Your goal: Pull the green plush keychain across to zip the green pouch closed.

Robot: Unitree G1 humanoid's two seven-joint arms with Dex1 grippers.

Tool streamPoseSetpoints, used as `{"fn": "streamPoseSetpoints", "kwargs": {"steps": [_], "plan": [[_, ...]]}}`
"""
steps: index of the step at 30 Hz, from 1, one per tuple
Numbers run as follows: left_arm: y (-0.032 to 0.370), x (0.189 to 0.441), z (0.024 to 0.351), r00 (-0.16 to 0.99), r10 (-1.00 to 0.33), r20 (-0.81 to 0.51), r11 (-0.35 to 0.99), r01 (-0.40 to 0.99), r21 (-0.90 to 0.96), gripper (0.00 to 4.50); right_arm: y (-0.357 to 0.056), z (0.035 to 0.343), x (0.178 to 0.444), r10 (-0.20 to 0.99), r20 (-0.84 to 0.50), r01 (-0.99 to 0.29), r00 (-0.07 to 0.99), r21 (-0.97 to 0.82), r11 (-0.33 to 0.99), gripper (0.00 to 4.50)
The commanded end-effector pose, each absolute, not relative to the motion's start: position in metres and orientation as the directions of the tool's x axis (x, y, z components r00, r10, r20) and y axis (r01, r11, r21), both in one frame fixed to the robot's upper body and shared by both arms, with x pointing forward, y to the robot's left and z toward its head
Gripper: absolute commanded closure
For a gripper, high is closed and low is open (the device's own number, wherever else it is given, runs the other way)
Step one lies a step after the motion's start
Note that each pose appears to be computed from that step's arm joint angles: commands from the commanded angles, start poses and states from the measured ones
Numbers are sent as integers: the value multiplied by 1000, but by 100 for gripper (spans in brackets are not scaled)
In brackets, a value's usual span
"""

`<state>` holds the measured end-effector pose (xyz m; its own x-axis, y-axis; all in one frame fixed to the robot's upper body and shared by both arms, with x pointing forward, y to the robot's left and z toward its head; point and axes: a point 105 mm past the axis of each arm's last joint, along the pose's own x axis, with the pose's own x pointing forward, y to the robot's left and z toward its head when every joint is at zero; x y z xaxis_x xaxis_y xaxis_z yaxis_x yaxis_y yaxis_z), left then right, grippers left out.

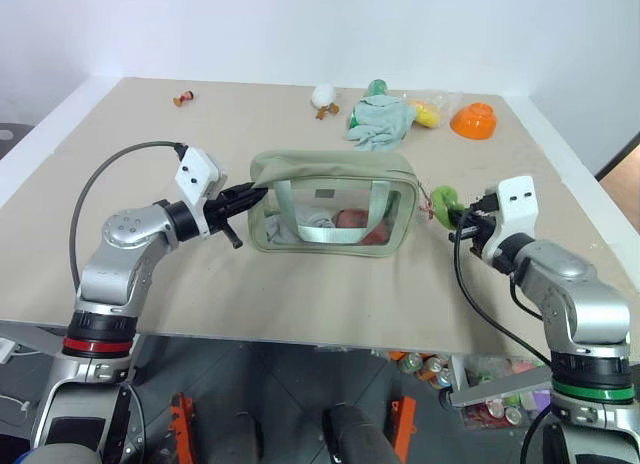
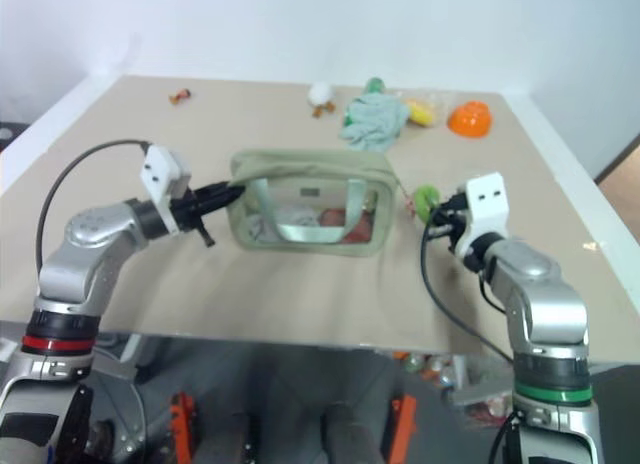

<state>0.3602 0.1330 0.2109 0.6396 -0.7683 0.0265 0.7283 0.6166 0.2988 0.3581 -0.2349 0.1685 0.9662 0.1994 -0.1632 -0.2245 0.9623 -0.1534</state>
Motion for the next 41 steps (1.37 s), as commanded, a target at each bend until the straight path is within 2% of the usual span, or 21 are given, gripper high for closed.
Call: {"fn": "streamPoseSetpoints", "kwargs": {"steps": [1, 8, 12, 13, 14, 16, 20, 21, 22, 25, 27, 29, 33, 41], "plan": [[136, 362, 222, 659, -750, 54, 636, 696, 333, 450, -248, 167, 358, 142, -146, -171, 979, -206, 963, 446], [136, 361, 221, 662, -748, 55, 640, 696, 326, 450, -253, 143, 356, 135, -183, -178, 974, -245, 953, 446], [135, 361, 221, 661, -748, 55, 640, 697, 324, 450, -248, 144, 358, 152, -156, -184, 976, -217, 959, 446], [135, 360, 221, 661, -749, 56, 640, 698, 323, 450, -245, 148, 360, 160, -139, -185, 977, -199, 962, 396], [135, 359, 221, 653, -755, 60, 637, 709, 304, 450, -241, 153, 362, 172, -121, -192, 978, -185, 964, 379], [134, 358, 224, 646, -760, 78, 638, 718, 278, 369, -234, 165, 365, 204, -85, -216, 975, -166, 962, 312], [135, 357, 232, 649, -754, 101, 647, 708, 283, 238, -223, 192, 363, 283, 2, -280, 959, -140, 950, 175], [137, 356, 235, 652, -750, 109, 652, 703, 283, 212, -223, 199, 361, 303, 23, -298, 953, -129, 946, 150], [141, 357, 238, 659, -742, 122, 663, 694, 280, 165, -222, 205, 358, 324, 42, -316, 945, -125, 940, 101], [156, 357, 250, 692, -698, 183, 714, 654, 249, 69, -227, 213, 346, 367, 57, -356, 929, -141, 924, 4], [168, 357, 255, 723, -655, 218, 754, 609, 245, 3, -234, 211, 338, 365, 49, -353, 930, -169, 920, 0], [185, 355, 252, 768, -597, 230, 800, 549, 244, 3, -245, 203, 328, 336, 29, -324, 941, -203, 924, 0], [204, 346, 223, 839, -518, 166, 841, 465, 275, 3, -251, 179, 308, 312, -5, -307, 950, -200, 930, 0], [207, 338, 162, 891, -454, 0, 864, 440, 244, 3, -233, 149, 291, 345, -38, -346, 938, -170, 923, 0]]}}
